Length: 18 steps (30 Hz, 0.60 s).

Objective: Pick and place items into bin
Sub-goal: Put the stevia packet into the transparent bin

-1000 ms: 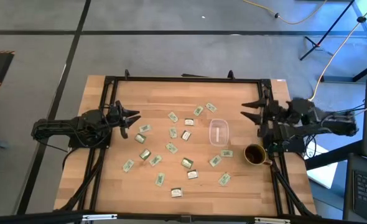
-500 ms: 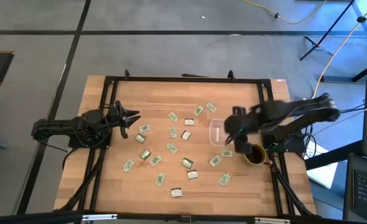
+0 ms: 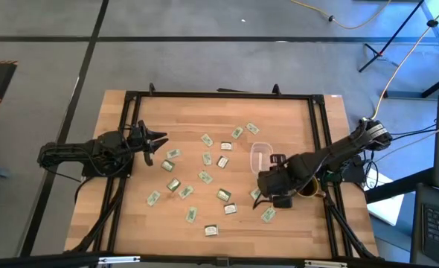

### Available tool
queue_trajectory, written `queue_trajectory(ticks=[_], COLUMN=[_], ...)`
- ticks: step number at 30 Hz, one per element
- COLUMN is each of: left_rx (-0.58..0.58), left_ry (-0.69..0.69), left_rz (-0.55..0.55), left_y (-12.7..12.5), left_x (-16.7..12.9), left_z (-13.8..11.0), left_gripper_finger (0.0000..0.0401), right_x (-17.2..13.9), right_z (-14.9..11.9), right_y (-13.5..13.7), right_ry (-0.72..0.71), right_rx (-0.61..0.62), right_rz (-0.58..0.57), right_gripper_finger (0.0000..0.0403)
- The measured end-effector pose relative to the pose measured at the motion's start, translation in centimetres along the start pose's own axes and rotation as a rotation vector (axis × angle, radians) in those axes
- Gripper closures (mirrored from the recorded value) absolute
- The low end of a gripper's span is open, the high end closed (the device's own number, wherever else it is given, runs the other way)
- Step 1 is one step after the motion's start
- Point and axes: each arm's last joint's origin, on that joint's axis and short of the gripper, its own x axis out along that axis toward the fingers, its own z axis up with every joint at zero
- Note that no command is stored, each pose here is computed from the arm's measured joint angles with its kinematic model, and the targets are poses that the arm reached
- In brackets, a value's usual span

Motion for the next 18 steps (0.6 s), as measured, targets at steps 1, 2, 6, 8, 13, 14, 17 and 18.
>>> queue_trajectory(ticks=[1, 2, 6, 8, 13, 14, 17, 18], left_rx=[0.0, 0.0, 0.0, 0.0, 0.0, 0.0, 0.0, 0.0], left_ry=[0.0, 0.0, 0.0, 0.0, 0.0, 0.0, 0.0, 0.0], left_rz=[0.0, 0.0, 0.0, 0.0, 0.0, 0.0, 0.0, 0.0], left_y=[0.0, 0.0, 0.0, 0.0, 0.0, 0.0, 0.0, 0.0], left_x=[0.0, 0.0, 0.0, 0.0, 0.0, 0.0, 0.0, 0.0], left_z=[0.0, 0.0, 0.0, 0.0, 0.0, 0.0, 0.0, 0.0], left_gripper_finger=[0.0295, 0.0295, 0.0295, 0.0295, 0.0295, 0.0295, 0.0295, 0.0295], right_x=[0.4, 0.8, 2.2, 2.7, 4.0, 4.2, 5.0, 5.2], right_z=[-0.1, -0.2, -0.8, -1.1, -1.5, -1.6, -1.9, -2.0], right_y=[0.0, -0.1, -0.7, -1.0, -1.6, -1.8, -2.5, -2.7], right_ry=[0.001, 0.009, 0.04, 0.058, 0.075, 0.083, 0.098, 0.105], right_rx=[0.007, 0.023, 0.129, 0.189, 0.308, 0.329, 0.415, 0.438], right_rz=[-0.001, -0.004, -0.022, -0.034, -0.049, -0.054, -0.065, -0.067], right_gripper_finger=[0.0246, 0.0246, 0.0246, 0.0246, 0.0246, 0.0246, 0.0246, 0.0246])
